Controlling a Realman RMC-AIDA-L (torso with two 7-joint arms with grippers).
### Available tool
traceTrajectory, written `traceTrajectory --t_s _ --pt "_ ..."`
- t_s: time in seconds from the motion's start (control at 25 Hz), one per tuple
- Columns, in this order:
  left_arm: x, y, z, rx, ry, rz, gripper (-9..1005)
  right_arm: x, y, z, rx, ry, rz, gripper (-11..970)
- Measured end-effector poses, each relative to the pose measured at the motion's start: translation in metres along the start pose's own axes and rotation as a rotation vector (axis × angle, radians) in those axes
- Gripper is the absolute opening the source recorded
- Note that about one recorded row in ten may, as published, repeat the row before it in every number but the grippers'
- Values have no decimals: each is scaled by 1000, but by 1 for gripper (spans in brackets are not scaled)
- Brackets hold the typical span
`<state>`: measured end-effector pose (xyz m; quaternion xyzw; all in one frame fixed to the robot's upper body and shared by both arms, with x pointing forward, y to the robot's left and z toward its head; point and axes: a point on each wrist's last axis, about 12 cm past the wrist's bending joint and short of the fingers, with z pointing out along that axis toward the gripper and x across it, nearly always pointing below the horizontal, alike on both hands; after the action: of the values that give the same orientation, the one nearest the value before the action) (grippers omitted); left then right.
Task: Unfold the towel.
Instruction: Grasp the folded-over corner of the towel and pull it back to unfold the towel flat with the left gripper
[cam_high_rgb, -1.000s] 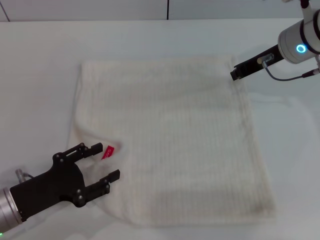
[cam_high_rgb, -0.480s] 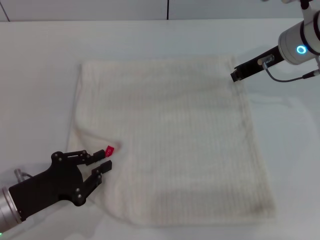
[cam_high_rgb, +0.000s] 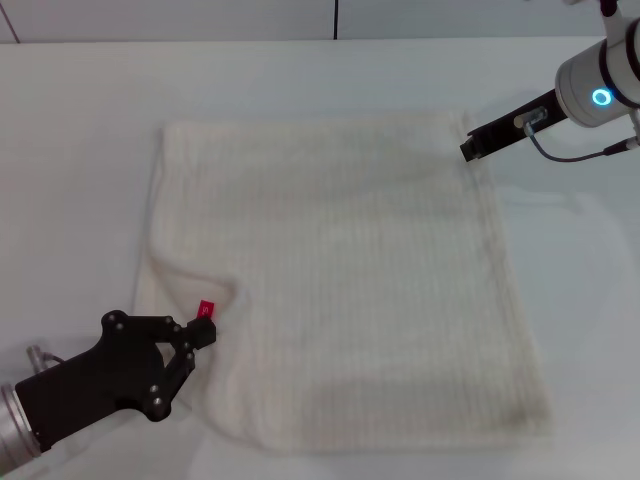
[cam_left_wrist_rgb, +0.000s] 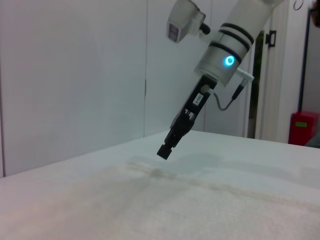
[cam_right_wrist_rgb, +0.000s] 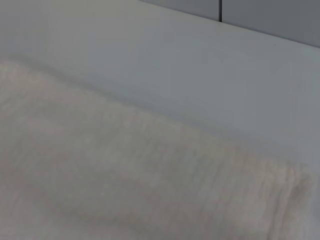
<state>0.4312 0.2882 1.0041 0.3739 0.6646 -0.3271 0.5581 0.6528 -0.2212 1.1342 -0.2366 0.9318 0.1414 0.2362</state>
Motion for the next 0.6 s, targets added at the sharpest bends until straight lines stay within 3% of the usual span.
traceTrajectory --t_s 0.44,0.6 --pt "0 -11 -28 -13 -29 140 19 0 0 0 1 -2 1 -1" --pt "3 -14 -33 -22 -24 139 19 0 0 0 2 -3 2 -1"
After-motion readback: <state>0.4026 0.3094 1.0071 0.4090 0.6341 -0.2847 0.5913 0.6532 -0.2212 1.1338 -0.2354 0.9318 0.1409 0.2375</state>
